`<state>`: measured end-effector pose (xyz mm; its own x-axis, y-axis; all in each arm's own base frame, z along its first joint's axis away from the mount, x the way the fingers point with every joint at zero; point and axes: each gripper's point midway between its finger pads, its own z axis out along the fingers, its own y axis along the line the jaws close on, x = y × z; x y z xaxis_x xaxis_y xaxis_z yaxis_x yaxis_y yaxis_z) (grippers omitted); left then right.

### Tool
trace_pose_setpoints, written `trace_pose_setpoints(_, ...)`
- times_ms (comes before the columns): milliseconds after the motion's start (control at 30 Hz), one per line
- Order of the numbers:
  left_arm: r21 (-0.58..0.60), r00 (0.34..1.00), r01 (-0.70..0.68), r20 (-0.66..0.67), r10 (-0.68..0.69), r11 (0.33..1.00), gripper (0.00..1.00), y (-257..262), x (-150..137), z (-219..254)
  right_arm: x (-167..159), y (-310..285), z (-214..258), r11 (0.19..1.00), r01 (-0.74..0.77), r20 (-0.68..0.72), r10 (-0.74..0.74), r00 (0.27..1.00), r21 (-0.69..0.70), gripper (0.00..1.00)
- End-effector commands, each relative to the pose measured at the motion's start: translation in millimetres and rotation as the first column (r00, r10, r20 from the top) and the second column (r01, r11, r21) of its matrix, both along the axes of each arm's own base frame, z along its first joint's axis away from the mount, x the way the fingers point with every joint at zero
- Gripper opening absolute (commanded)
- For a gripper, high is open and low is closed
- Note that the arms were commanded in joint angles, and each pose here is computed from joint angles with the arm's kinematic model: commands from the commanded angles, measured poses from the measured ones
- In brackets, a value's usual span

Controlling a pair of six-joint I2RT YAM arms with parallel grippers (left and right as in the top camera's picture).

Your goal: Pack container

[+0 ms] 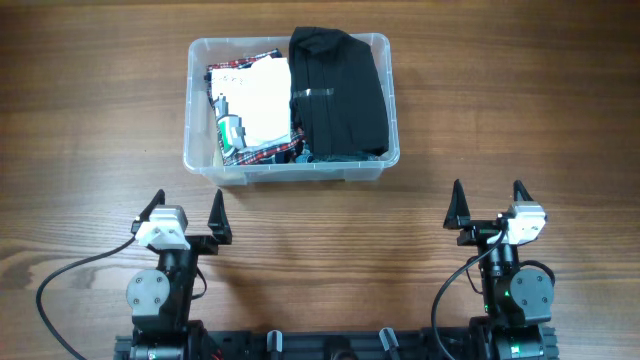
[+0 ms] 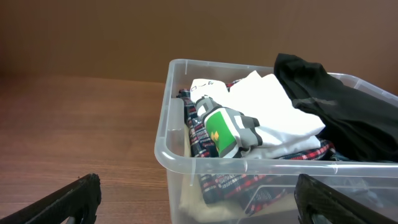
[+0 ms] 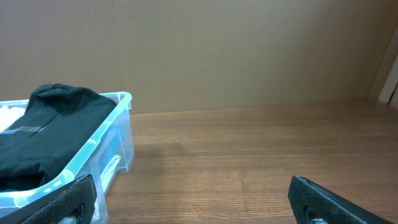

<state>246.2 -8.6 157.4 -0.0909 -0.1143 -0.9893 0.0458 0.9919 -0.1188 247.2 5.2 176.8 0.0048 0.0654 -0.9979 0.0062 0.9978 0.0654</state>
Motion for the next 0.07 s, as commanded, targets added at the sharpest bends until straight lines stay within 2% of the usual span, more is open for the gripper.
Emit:
trace_pose_setpoints(0,0.015,1.000,0.012,0.007,-0.012,1.000,1.00,-2.1,-0.2,-0.9,0.0,0.8,0.0,1.000,-0.007,0.003,0.007,1.000,-0.010,1.00)
trace_pose_setpoints(33,0.015,1.000,0.012,0.007,-0.012,1.000,1.00,-2.1,-0.2,-0.9,0.0,0.8,0.0,1.000,-0.007,0.003,0.007,1.000,-0.010,1.00)
